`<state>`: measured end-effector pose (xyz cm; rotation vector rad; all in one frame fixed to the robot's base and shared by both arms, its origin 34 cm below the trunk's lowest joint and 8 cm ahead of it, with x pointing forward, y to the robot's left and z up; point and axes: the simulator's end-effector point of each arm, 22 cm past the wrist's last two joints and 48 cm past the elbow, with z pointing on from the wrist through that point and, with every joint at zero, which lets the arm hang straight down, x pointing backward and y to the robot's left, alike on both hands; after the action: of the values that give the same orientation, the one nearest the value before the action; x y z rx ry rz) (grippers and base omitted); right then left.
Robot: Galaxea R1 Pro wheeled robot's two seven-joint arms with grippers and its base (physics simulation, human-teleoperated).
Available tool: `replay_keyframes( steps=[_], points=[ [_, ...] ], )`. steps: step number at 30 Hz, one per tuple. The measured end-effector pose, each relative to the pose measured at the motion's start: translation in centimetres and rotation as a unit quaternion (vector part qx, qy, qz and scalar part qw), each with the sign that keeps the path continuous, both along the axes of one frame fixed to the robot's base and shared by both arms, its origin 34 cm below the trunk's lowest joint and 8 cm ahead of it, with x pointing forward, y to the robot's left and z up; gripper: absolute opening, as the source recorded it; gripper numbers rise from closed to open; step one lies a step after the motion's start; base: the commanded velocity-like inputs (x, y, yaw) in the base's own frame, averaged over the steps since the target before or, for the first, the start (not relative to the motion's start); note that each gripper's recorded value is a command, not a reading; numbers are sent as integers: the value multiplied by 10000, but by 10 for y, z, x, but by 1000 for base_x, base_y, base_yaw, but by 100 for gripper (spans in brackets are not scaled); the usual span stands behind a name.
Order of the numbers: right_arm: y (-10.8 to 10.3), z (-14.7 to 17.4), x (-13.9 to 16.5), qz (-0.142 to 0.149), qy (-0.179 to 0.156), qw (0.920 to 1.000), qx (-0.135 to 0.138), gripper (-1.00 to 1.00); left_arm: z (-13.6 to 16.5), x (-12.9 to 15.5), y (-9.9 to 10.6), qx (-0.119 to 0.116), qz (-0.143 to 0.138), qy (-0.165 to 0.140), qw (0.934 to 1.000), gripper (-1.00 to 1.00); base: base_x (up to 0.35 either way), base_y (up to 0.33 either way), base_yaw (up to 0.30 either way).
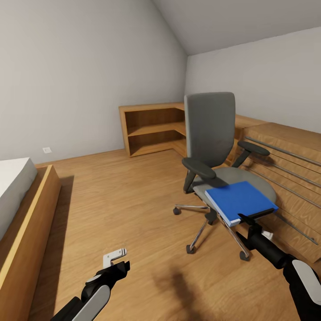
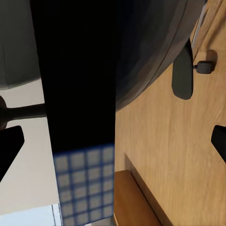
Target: In the bedroom, organize the workspace by keeping the computer under the desk, ensuring the monitor is on the desk, placing the keyboard on the desk next to the monitor, placing the mouse on the desk next to the keyboard, moving the folder from the swivel chair onto the desk next to the mouse, stacking the notebook on top of the folder with the pen on top of the notebook, and positioning the swivel chair next to the desk.
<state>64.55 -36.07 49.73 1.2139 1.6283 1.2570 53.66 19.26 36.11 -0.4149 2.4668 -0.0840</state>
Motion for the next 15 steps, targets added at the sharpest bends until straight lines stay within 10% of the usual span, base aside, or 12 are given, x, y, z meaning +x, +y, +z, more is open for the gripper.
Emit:
replay_keyframes(
  steps=[15],
  points=[
    [0, 0, 0, 0, 5, 10000, -1, 100, -1, 0, 1, 4, 3, 9, 10000, 100, 93, 49, 0]
  ],
)
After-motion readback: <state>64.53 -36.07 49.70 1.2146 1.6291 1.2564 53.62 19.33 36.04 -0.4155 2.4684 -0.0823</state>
